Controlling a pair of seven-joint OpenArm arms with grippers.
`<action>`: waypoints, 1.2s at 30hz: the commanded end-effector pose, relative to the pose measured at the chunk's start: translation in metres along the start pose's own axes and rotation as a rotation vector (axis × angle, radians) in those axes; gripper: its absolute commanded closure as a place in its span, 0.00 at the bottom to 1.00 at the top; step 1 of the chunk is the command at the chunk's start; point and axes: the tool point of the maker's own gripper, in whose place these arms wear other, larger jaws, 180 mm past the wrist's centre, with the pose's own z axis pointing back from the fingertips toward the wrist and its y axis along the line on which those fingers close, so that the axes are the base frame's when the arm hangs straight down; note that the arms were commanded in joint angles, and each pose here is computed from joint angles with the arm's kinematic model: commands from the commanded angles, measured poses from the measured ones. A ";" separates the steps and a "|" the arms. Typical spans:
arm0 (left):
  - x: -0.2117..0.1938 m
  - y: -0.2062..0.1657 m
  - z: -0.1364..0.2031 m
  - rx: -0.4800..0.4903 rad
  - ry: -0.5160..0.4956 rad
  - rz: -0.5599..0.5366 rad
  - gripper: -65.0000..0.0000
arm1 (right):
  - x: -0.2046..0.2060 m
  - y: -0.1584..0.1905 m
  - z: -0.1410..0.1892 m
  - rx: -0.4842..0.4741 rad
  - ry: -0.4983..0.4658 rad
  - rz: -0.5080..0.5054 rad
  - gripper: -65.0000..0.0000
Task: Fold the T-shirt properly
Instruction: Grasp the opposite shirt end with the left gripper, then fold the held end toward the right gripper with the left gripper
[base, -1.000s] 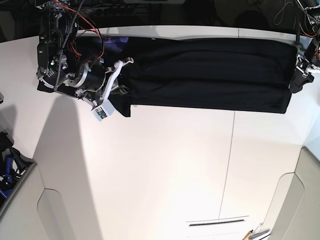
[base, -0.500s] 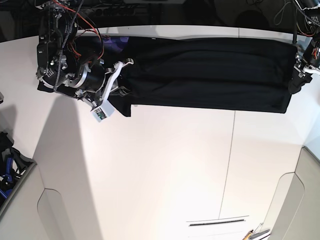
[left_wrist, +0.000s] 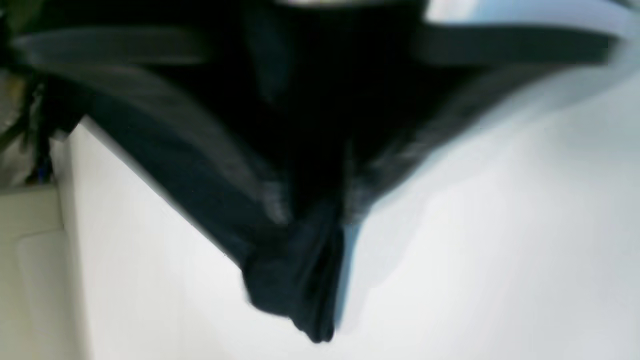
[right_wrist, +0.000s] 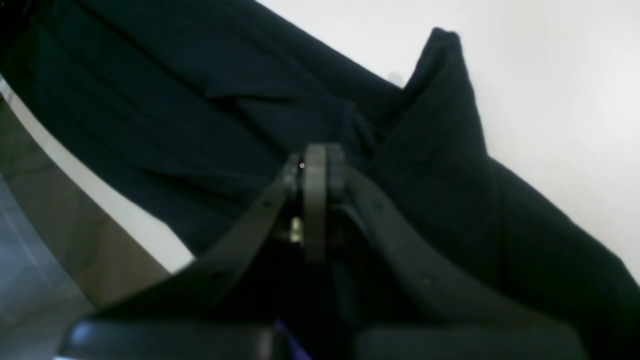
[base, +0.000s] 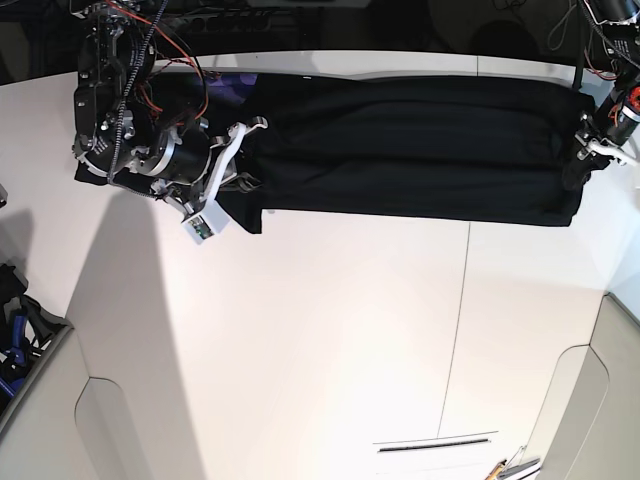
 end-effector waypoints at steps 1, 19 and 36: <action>-0.015 0.009 0.003 0.038 0.074 0.005 1.00 | 0.013 0.001 0.004 0.005 -0.047 0.014 1.00; 0.061 -0.065 0.020 -0.151 -0.123 -0.099 1.00 | 0.011 -0.105 0.055 -0.353 -0.113 -0.162 1.00; -0.027 -0.226 0.028 -0.591 0.016 -0.116 1.00 | -0.055 -0.201 0.168 -0.710 -0.123 -0.378 1.00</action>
